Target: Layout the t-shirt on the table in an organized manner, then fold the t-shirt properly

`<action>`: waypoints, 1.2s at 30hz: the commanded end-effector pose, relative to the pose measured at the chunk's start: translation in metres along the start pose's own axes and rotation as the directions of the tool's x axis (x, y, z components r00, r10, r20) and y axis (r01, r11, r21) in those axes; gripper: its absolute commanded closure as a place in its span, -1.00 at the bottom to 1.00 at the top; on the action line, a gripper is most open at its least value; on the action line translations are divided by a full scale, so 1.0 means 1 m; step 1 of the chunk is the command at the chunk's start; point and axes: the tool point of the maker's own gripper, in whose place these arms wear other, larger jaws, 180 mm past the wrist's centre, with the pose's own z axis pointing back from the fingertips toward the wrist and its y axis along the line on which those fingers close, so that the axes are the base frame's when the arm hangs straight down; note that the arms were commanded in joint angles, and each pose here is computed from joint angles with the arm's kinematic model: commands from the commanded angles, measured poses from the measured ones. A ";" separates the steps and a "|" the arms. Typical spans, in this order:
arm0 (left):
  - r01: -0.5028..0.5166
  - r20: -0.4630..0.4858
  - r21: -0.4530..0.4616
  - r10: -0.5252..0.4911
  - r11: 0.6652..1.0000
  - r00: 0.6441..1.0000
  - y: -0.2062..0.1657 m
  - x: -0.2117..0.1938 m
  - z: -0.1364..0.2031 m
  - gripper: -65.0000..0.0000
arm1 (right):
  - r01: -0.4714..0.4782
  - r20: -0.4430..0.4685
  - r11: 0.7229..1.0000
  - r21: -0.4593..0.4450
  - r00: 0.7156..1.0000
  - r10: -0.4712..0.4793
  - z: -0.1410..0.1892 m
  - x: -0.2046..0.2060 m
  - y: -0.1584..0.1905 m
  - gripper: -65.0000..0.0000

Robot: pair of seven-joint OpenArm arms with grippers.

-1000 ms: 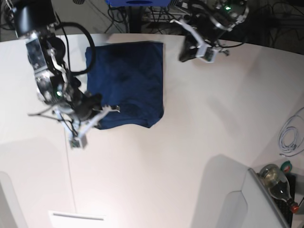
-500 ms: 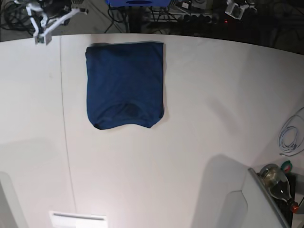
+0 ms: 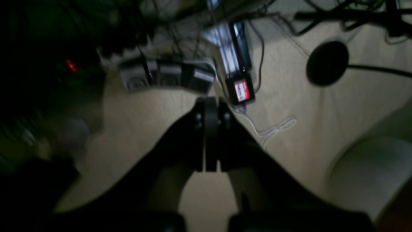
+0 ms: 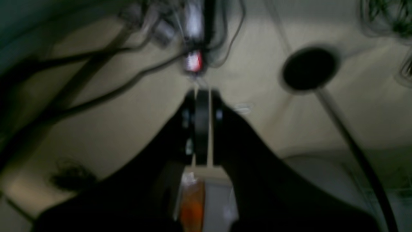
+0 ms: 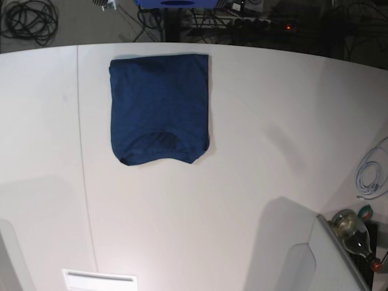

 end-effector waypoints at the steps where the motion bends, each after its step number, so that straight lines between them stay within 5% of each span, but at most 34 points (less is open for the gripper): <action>1: -0.026 -0.004 0.010 0.026 1.000 1.000 0.004 -0.007 0.001 1.00 | -0.005 -0.031 1.000 -0.012 1.000 0.004 -0.007 -0.018 0.001 0.96; 5: -0.096 -0.014 0.027 0.096 0.995 0.995 0.009 0.001 -0.016 1.00 | -0.032 -0.051 0.996 -0.086 0.998 0.028 -0.039 -0.031 -0.020 0.96; 9: -0.100 -0.012 0.003 0.100 0.995 0.995 -0.003 0.016 -0.031 1.00 | -0.035 0.092 0.997 -0.070 0.995 0.041 -0.044 -0.007 -0.041 0.95; 12: -0.043 -0.041 -0.013 0.042 0.999 0.998 -0.020 0.023 -0.045 1.00 | -0.043 0.166 0.993 -0.106 0.984 0.060 -0.042 0.020 -0.066 0.95; 16: 0.080 -0.044 0.079 -0.077 0.994 0.996 -0.029 0.032 -0.059 1.00 | -0.053 0.155 0.989 -0.137 0.985 0.074 -0.040 0.028 -0.089 0.95; 20: 0.196 -0.038 0.062 -0.194 0.979 0.980 -0.044 0.052 -0.073 1.00 | -0.054 0.159 0.985 -0.164 0.984 0.080 -0.038 0.033 -0.106 0.95; 36: 0.235 -0.045 0.104 -0.231 0.966 0.972 -0.038 0.078 -0.086 1.00 | -0.046 0.214 0.989 -0.138 0.974 0.075 -0.041 0.067 -0.088 0.94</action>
